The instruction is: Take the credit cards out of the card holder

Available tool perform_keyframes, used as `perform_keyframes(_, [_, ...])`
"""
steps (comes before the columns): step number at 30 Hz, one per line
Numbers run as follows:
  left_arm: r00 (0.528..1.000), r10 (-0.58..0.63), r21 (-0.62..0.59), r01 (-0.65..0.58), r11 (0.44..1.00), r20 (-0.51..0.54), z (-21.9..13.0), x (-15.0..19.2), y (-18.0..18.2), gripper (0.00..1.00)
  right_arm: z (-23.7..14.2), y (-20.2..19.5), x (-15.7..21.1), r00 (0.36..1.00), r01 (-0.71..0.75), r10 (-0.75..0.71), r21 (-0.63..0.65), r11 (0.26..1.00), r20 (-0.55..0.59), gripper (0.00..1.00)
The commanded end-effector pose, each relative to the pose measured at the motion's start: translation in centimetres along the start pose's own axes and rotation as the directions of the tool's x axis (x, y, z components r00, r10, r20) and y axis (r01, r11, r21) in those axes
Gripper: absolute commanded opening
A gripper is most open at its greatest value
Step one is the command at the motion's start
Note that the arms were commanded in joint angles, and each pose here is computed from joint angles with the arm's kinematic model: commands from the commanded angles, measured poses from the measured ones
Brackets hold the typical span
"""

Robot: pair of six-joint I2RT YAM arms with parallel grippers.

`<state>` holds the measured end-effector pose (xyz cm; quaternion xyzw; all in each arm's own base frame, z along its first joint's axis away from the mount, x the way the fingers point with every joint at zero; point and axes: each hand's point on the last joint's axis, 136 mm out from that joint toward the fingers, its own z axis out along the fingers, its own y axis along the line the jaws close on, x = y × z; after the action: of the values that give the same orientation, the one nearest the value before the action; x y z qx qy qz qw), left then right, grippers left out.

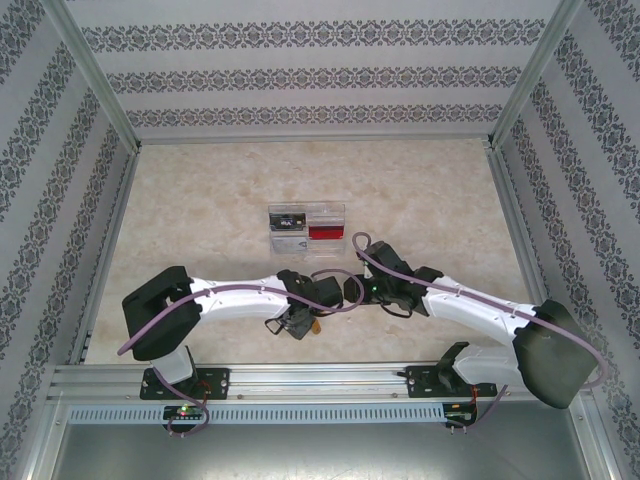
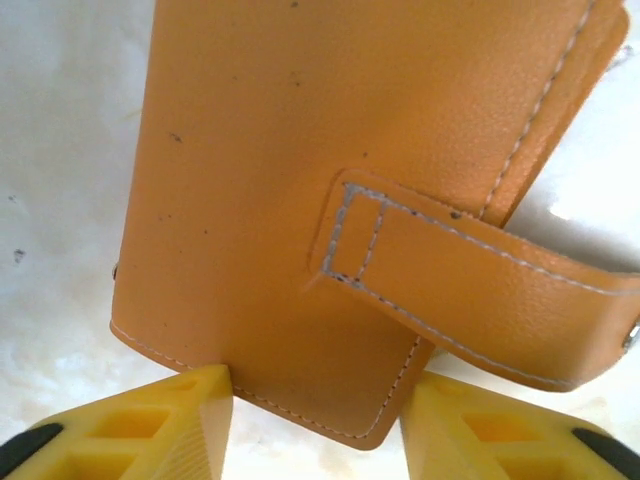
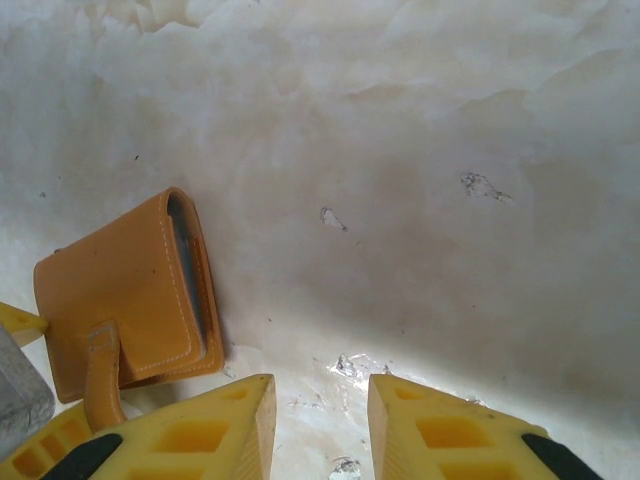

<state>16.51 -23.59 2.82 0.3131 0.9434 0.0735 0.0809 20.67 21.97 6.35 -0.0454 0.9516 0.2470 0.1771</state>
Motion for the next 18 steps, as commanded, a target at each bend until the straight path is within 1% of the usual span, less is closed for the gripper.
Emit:
perform_keyframes(1, [0.999, 0.047, -0.080, -0.047, 0.996, 0.004, -0.5, -0.4, 0.9, 0.41, -0.2, -0.9, 0.3, 1.000, -0.024, 0.023, 0.023, 0.999, 0.009, 0.32])
perform_keyframes(3, [0.999, 0.048, -0.091, -0.047, 0.995, 0.008, -0.7, -0.4, 1.1, 0.27, -0.3, -1.0, 0.4, 1.000, -0.026, 0.025, 0.024, 0.999, 0.010, 0.32])
perform_keyframes(6, [0.999, 0.039, -0.103, -0.036, 0.994, 0.024, -1.3, -0.6, 1.5, 0.14, -0.5, -1.0, 0.5, 1.000, -0.028, 0.027, 0.024, 0.999, 0.014, 0.32])
perform_keyframes(9, [0.999, 0.027, -0.090, -0.023, 0.996, 0.039, -2.2, -0.9, 1.5, 0.03, -0.4, -1.0, 0.6, 1.000, -0.028, 0.028, 0.021, 0.999, 0.010, 0.32])
perform_keyframes(12, [0.998, -0.003, -0.068, 0.007, 0.998, 0.057, -3.2, -1.1, 1.4, 0.00, -0.2, -0.8, 0.5, 1.000, -0.026, 0.026, 0.014, 1.000, 0.005, 0.32])
perform_keyframes(18, [0.986, -0.111, 0.024, 0.109, 0.994, 0.127, -6.0, -2.1, 1.0, 0.00, -0.2, -0.3, 0.2, 1.000, -0.022, 0.022, 0.001, 1.000, 0.007, 0.32])
